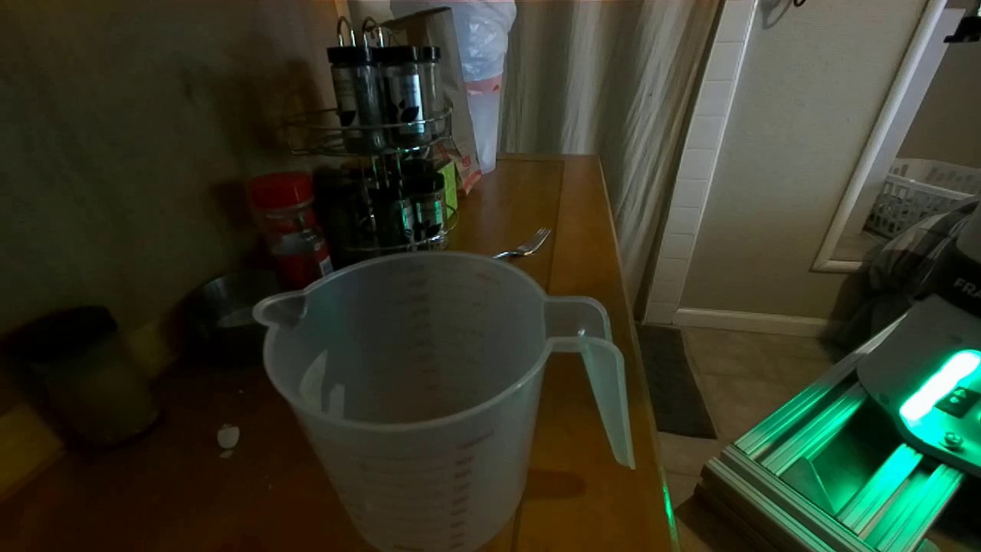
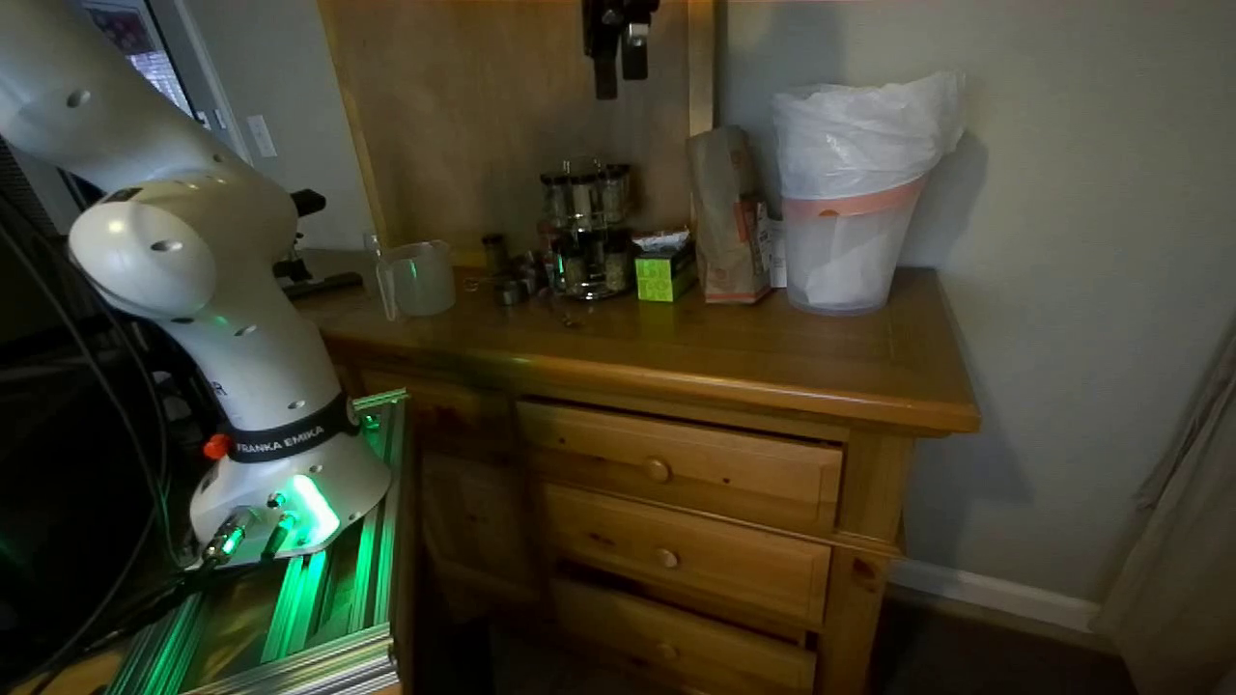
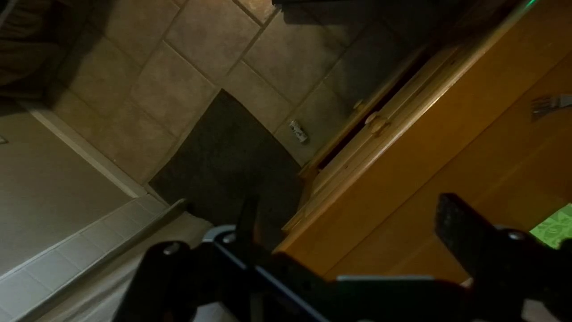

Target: Remove one container from the seasoning rack and put it on the table

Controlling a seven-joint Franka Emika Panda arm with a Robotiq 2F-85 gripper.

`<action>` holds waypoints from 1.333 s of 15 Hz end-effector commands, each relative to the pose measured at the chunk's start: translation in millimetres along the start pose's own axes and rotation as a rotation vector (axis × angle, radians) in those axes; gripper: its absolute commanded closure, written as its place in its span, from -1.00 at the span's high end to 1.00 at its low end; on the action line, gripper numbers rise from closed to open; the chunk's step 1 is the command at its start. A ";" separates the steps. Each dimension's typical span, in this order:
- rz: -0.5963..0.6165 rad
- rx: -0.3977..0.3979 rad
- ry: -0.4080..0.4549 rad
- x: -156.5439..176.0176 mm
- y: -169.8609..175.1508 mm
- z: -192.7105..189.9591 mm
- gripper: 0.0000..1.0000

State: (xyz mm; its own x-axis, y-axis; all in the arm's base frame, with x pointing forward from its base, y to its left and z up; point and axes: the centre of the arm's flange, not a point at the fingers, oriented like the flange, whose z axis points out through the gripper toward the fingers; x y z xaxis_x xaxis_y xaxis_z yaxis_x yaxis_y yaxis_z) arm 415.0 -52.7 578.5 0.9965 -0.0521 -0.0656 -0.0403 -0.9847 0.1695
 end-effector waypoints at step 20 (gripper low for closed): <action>-0.005 0.451 -0.104 52.6 -177.3 91.6 1.00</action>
State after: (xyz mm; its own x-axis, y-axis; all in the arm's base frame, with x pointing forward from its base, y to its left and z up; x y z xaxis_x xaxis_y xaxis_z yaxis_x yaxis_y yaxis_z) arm 455.0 100.7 472.8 0.9827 -0.0767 -0.1687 -0.0994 -0.9865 -0.1305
